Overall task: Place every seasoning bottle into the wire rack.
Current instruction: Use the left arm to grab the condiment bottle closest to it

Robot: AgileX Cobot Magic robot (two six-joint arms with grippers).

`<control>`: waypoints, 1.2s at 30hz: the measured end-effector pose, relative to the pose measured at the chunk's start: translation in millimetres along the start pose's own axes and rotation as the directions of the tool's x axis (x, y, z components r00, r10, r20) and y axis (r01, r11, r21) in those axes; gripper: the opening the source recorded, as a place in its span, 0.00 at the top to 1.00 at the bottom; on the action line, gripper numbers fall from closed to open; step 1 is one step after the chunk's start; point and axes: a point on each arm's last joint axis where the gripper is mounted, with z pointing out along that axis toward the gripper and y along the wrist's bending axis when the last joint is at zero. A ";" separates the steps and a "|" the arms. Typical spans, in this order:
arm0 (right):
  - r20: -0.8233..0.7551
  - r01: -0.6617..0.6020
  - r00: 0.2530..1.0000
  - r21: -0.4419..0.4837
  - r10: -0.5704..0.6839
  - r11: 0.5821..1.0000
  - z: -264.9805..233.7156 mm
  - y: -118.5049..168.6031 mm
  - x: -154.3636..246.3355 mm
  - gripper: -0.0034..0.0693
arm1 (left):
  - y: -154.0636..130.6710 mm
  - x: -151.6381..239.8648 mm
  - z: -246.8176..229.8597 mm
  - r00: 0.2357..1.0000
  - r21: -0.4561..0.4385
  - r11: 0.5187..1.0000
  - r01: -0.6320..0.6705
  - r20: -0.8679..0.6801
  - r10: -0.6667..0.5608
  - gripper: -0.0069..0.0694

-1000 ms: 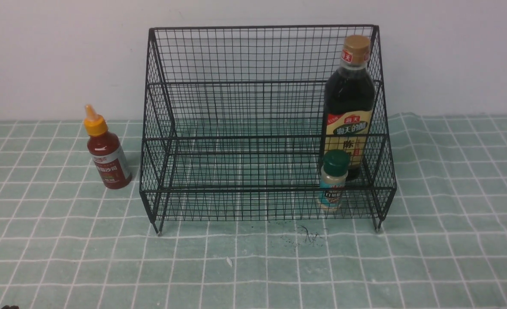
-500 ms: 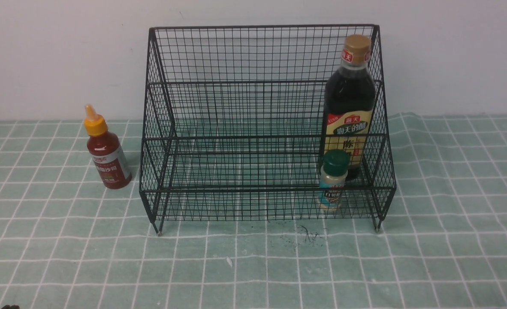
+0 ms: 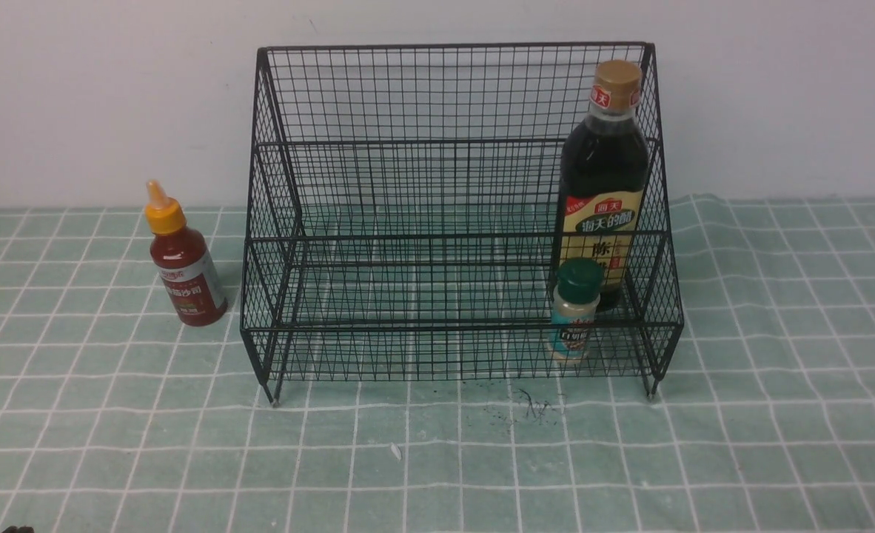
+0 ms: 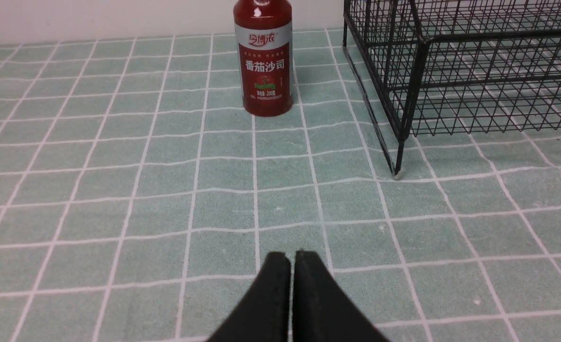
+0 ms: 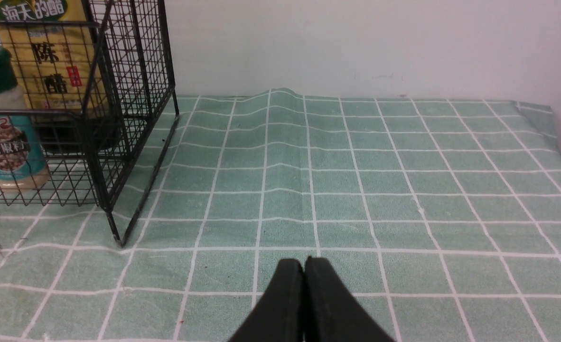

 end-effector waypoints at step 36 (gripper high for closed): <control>-0.001 0.001 1.000 0.000 -0.001 1.000 0.0 0.0 0.1 0.97 | -13.7 -199.4 95.8 0.782 0.061 0.990 0.130 -0.619 -0.065 0.92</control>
